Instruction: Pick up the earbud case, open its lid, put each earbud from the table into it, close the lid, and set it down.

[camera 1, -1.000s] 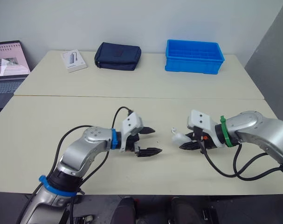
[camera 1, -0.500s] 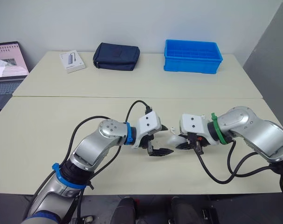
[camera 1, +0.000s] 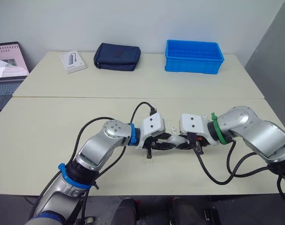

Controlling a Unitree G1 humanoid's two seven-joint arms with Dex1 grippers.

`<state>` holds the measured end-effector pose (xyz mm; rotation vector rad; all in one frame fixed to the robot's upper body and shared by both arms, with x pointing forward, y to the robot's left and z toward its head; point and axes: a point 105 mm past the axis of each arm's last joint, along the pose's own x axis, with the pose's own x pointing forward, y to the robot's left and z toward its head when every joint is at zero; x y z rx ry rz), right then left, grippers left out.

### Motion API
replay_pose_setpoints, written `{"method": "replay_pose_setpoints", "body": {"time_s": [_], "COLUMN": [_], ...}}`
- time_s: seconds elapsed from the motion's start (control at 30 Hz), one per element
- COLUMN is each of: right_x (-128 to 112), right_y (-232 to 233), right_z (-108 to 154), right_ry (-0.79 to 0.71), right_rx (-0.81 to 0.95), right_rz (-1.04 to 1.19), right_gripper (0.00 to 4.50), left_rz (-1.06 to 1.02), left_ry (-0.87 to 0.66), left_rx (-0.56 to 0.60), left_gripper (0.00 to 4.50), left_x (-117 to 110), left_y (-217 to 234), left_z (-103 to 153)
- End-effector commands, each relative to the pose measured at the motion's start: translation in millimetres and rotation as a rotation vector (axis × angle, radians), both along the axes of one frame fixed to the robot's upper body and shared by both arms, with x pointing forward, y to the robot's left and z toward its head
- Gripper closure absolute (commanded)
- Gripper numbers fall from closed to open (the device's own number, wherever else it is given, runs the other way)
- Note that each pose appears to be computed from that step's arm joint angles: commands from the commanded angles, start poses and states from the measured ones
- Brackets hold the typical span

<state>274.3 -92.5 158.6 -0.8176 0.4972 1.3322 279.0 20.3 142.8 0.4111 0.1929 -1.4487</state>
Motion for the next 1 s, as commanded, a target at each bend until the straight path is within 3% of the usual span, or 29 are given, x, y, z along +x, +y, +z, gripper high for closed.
{"method": "replay_pose_setpoints", "body": {"time_s": [0.03, 0.2, 0.43, 0.6, 0.7, 0.8, 1.0], "right_x": [-2, -7, -2, 0, -4, -12, -14], "right_y": [7, 8, -9, -26, -18, -10, 9], "right_z": [15, 15, 17, 36, 55, 59, 50], "right_ry": [-0.053, -0.039, -0.086, -0.212, -0.291, -0.297, -0.299], "right_rx": [0.031, 0.035, 0.011, 0.017, 0.169, 0.208, 0.258], "right_rz": [0.036, 0.072, 0.056, 0.130, 0.185, 0.197, 0.178], "right_gripper": [3.69, 3.69, 1.27, 1.26, 1.26, 1.26, 1.26], "left_rz": [-0.004, 0.005, 0.061, 0.091, 0.139, 0.196, 0.189], "left_ry": [-0.024, -0.022, 0.002, 0.057, 0.104, 0.098, 0.065], "left_rx": [-0.013, -0.012, -0.027, -0.185, -0.297, -0.385, -0.410], "left_gripper": [3.72, 3.72, 3.72, 3.72, 3.72, 3.72, 3.72], "left_x": [0, 1, 3, -2, -6, -4, -8], "left_y": [-4, -3, 9, 24, 40, 47, 45], "left_z": [5, 4, -2, 1, -6, -6, -5]}}
